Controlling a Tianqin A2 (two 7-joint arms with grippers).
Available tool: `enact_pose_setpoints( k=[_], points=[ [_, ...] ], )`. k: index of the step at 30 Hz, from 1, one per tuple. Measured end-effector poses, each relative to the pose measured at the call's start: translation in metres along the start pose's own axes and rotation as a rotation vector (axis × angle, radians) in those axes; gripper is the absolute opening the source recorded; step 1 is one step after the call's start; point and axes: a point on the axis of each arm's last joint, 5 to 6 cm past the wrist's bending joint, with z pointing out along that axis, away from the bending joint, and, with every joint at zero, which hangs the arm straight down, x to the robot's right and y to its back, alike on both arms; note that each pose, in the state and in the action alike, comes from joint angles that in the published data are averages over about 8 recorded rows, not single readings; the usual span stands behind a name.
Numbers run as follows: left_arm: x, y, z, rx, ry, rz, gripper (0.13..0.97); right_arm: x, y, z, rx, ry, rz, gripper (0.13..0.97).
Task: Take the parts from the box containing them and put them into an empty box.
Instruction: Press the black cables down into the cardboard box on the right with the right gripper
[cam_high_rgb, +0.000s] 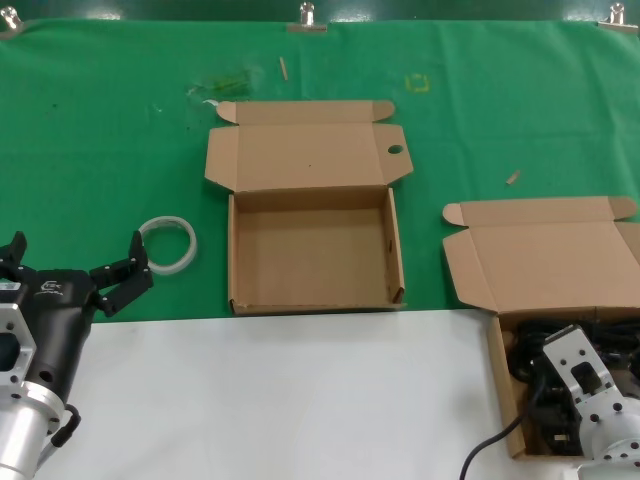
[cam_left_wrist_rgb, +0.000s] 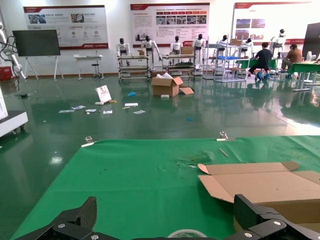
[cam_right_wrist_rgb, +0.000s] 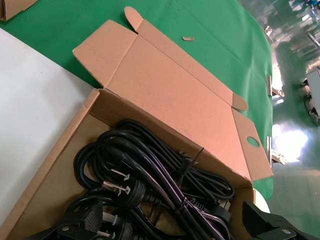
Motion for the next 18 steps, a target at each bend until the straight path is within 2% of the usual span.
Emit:
enact_pose_setpoints(
  k=[7, 18],
  points=[
    [0.0, 0.0, 0.0, 0.0, 0.0, 0.0, 0.965, 0.0012, 0.0012, 0.0029, 0.006, -0.003, -0.001, 0.963],
    [0.0, 0.0, 0.0, 0.0, 0.0, 0.0, 0.965, 0.0024, 0.0008, 0.0082, 0.017, -0.006, -0.013, 0.882]
  ],
)
